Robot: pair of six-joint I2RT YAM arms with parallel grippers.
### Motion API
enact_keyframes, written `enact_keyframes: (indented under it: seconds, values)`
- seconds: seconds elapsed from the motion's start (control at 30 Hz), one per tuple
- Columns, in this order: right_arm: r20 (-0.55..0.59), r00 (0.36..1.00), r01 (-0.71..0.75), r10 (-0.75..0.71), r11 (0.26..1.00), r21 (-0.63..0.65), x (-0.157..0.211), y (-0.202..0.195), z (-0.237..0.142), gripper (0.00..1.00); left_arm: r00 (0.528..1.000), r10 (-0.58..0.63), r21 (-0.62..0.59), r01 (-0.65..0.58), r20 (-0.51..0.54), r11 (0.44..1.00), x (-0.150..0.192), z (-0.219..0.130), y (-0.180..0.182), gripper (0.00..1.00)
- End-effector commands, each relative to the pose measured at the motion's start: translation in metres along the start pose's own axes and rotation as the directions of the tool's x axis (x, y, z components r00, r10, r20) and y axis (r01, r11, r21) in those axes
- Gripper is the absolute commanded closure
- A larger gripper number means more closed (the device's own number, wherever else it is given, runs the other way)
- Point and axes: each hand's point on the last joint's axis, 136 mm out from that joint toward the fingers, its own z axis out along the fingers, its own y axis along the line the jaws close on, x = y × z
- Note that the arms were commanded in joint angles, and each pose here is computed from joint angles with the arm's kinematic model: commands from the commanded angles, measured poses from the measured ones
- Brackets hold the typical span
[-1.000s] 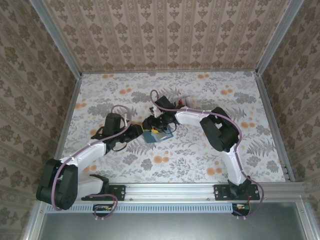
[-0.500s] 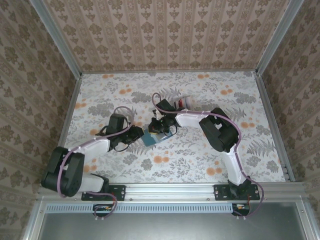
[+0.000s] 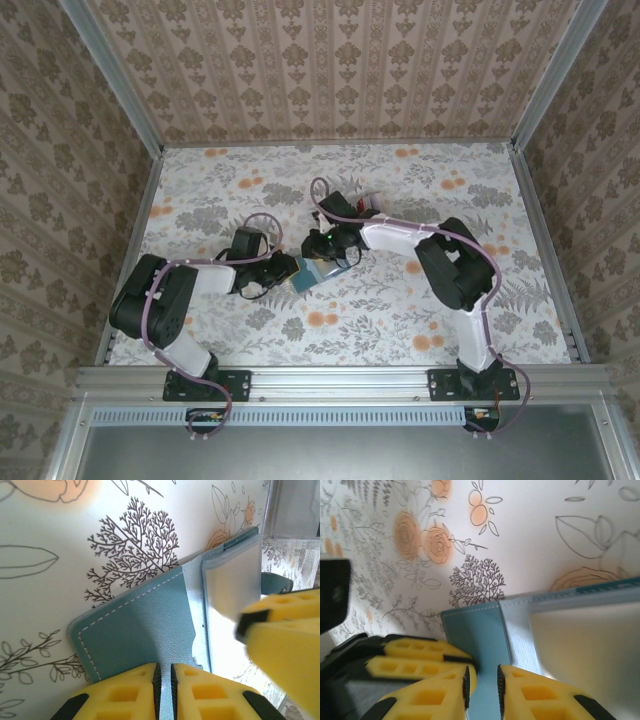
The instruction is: Put the credit cards into the card holder
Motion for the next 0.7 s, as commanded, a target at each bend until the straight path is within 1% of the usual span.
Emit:
enact_keyframes:
  seconds: [0.0,0.2,0.27,0.33,0.47,0.67]
  values:
    - [0.012,0.999,0.028,-0.030,0.992,0.121,0.004,-0.029,-0.029,0.75,0.998,-0.057,-0.082,0.055,-0.020,0.995,0.010,0.002,0.029,0.82]
    - [0.005,1.000,-0.006,0.005,0.976,0.218,0.017,-0.071,-0.043,0.74,0.998,-0.053,-0.086,0.051,-0.022,0.995,0.010,0.002,0.030,0.83]
    - [0.012,1.000,-0.011,0.008,0.971,0.237,0.017,-0.079,-0.045,0.74,0.998,-0.052,-0.082,0.050,-0.024,0.995,0.010,0.003,0.028,0.82]
    - [-0.002,1.000,-0.016,0.017,0.975,0.220,0.017,-0.079,-0.041,0.74,0.998,-0.050,-0.081,0.047,-0.025,0.996,0.010,0.003,0.028,0.82]
    - [-0.020,1.000,-0.008,0.012,0.984,0.175,0.016,-0.066,-0.032,0.74,0.998,-0.047,-0.074,0.045,-0.033,0.996,0.008,0.004,0.025,0.82]
    - [-0.003,1.000,0.012,-0.012,0.988,0.154,0.010,-0.052,-0.035,0.74,0.999,-0.047,-0.076,0.045,-0.028,0.996,0.008,0.003,0.025,0.82]
